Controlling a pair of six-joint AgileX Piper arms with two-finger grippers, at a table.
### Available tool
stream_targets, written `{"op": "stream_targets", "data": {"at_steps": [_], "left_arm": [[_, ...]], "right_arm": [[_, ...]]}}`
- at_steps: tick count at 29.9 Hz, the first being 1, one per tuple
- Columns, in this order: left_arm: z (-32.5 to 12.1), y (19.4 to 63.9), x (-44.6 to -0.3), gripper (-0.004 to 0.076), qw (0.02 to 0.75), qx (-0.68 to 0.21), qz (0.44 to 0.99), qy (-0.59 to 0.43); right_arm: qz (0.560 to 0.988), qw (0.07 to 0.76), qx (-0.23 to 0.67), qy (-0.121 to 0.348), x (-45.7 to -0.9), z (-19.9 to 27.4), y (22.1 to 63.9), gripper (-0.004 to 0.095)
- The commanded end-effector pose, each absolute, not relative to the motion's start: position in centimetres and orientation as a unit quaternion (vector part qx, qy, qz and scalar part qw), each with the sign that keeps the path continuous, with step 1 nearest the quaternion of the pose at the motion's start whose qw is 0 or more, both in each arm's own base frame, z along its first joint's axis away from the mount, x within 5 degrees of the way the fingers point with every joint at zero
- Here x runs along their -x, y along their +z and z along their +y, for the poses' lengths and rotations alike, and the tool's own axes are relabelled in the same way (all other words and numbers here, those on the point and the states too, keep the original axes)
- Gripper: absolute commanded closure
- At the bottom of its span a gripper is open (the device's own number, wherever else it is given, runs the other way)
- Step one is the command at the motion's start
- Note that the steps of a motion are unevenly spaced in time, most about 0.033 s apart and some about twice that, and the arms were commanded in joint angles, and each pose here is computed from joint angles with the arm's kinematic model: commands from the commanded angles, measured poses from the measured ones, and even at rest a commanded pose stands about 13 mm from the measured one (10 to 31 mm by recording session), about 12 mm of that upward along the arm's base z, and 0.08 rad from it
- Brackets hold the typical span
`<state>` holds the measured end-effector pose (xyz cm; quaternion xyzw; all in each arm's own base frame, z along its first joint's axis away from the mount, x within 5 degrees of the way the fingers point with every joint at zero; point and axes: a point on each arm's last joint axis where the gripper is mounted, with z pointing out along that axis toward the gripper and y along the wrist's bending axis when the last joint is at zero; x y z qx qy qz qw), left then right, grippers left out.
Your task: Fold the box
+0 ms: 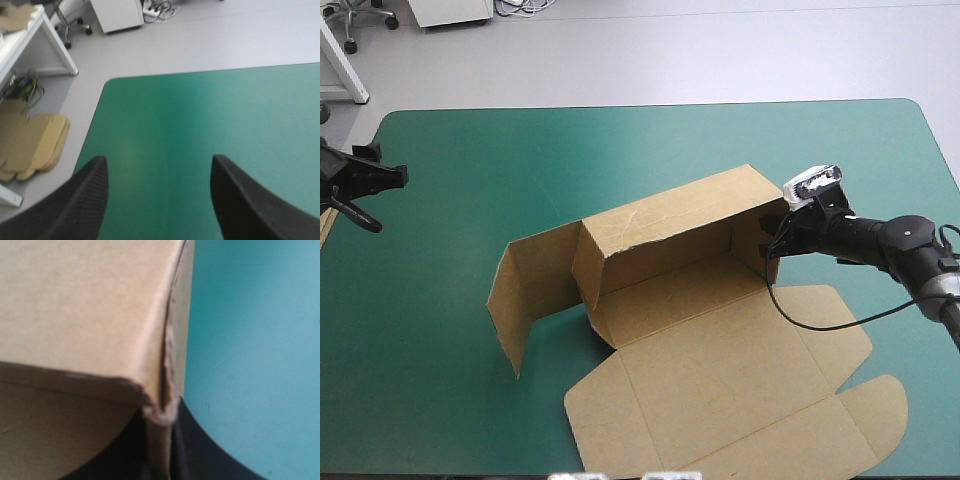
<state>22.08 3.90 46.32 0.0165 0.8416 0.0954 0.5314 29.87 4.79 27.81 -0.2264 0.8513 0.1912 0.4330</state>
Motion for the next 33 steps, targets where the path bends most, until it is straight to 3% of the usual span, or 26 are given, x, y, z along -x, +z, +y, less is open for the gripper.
{"op": "stream_targets", "data": {"at_steps": [1, 4, 9, 19, 25, 33], "left_arm": [[6.0, 45.3, -21.6, 0.0286, 0.571, 0.052, 0.815, 0.084], [6.7, 43.0, -21.3, 0.0287, 0.574, 0.094, 0.811, 0.059], [6.1, 40.9, -21.9, 0.0287, 0.559, 0.069, 0.826, 0.033], [5.4, 40.2, -22.9, 0.0287, 0.547, 0.051, 0.836, 0.019], [5.3, 40.0, -23.1, 0.0287, 0.543, 0.049, 0.838, 0.011], [5.2, 39.9, -23.1, 0.0287, 0.540, 0.049, 0.840, 0.004]], "right_arm": [[0.838, 0.457, 0.223, 0.200, -29.9, 5.0, 30.4, 0.0927], [0.843, 0.450, 0.221, 0.194, -29.9, 4.9, 30.5, 0.0927], [0.850, 0.442, 0.193, 0.210, -30.1, 4.9, 31.3, 0.0926], [0.883, 0.402, 0.153, 0.186, -31.1, 4.2, 35.7, 0.0926], [0.904, 0.352, 0.144, 0.196, -34.5, 4.4, 36.5, 0.0921], [0.936, 0.270, 0.153, 0.166, -39.3, 6.3, 34.0, 0.0921]]}}
